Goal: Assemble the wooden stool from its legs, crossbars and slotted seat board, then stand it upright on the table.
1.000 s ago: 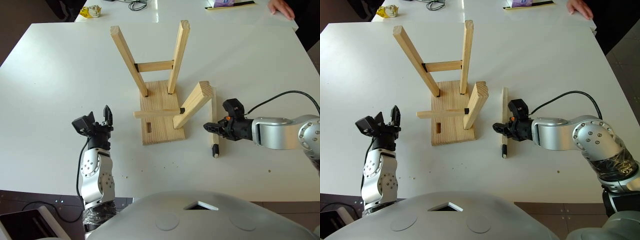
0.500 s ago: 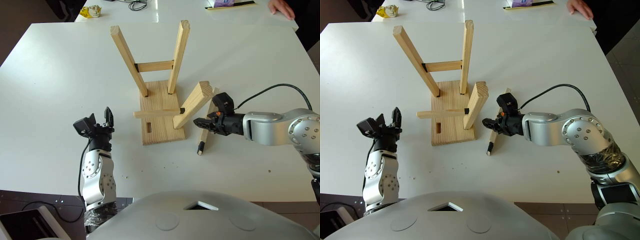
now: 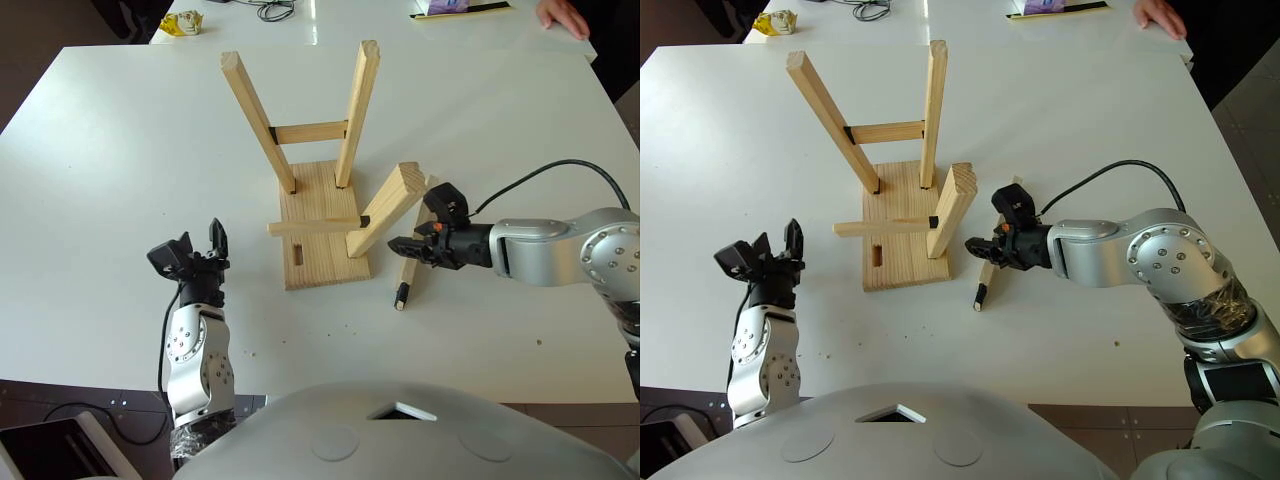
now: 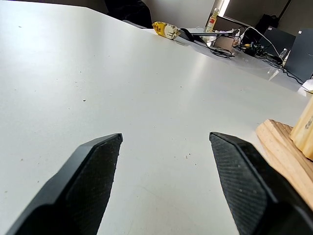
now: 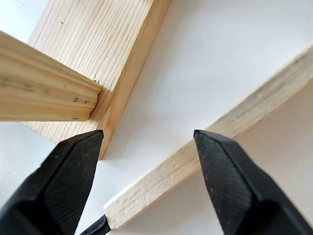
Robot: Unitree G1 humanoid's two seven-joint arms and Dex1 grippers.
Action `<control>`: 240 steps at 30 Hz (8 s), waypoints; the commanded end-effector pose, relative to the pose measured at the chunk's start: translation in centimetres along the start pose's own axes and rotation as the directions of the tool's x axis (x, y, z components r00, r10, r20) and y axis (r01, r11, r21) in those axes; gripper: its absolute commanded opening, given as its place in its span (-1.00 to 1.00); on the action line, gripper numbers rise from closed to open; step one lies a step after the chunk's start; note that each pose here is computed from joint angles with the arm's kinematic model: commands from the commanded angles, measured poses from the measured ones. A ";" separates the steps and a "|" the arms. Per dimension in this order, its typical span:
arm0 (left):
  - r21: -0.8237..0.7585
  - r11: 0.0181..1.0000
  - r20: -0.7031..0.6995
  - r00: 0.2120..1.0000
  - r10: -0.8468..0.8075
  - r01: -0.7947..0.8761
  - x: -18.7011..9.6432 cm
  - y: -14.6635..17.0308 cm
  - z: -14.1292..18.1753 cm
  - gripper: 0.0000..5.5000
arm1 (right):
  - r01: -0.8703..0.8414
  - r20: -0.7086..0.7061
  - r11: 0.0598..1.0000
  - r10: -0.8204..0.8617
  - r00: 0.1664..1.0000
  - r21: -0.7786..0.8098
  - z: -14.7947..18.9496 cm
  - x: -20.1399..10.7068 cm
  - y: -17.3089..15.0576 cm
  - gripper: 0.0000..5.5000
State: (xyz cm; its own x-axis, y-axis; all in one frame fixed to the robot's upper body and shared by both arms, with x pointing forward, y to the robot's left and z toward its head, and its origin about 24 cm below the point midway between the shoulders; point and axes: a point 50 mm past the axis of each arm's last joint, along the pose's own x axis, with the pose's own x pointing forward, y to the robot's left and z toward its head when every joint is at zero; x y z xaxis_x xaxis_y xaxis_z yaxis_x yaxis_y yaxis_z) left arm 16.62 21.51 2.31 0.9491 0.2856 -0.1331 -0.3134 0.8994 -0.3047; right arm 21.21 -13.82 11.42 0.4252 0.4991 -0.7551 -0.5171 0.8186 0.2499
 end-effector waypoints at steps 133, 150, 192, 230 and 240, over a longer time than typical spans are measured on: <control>-0.196 0.310 0.492 0.367 -0.789 0.930 7.2 -15.0 21.3 0.20 | -0.530 0.623 0.608 0.762 0.178 -0.592 18.4 -7.7 2.4 -0.25; -0.119 -0.070 0.330 -0.028 -0.944 0.990 3.5 -15.0 22.1 0.53 | -0.601 0.476 0.479 0.861 0.180 -0.639 16.1 -7.7 1.1 -0.25; -0.005 -0.252 0.277 -0.241 -0.930 0.968 2.8 -15.1 23.4 -0.22 | -0.650 0.267 0.379 0.925 0.268 -0.659 13.7 -5.5 0.8 -0.25; 0.306 0.033 -0.209 0.101 -0.973 0.951 4.2 -6.7 21.7 -0.25 | -0.169 0.889 0.927 0.371 0.267 -0.335 12.9 -8.1 -8.3 0.86; 0.247 0.034 -0.337 0.119 -0.934 0.968 3.7 -3.8 17.3 -0.25 | -0.135 0.922 0.959 0.276 0.272 -0.248 13.1 -7.7 -9.3 0.86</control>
State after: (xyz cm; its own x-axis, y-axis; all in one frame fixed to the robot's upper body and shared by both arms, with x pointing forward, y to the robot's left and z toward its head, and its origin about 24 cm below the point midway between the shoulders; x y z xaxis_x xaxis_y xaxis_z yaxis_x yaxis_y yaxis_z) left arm 22.57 25.48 20.17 0.4251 -0.9047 -0.0286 0.9018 0.4207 0.0988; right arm 32.16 -21.62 22.61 0.6509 0.6330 0.4192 -0.7456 0.6370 0.1958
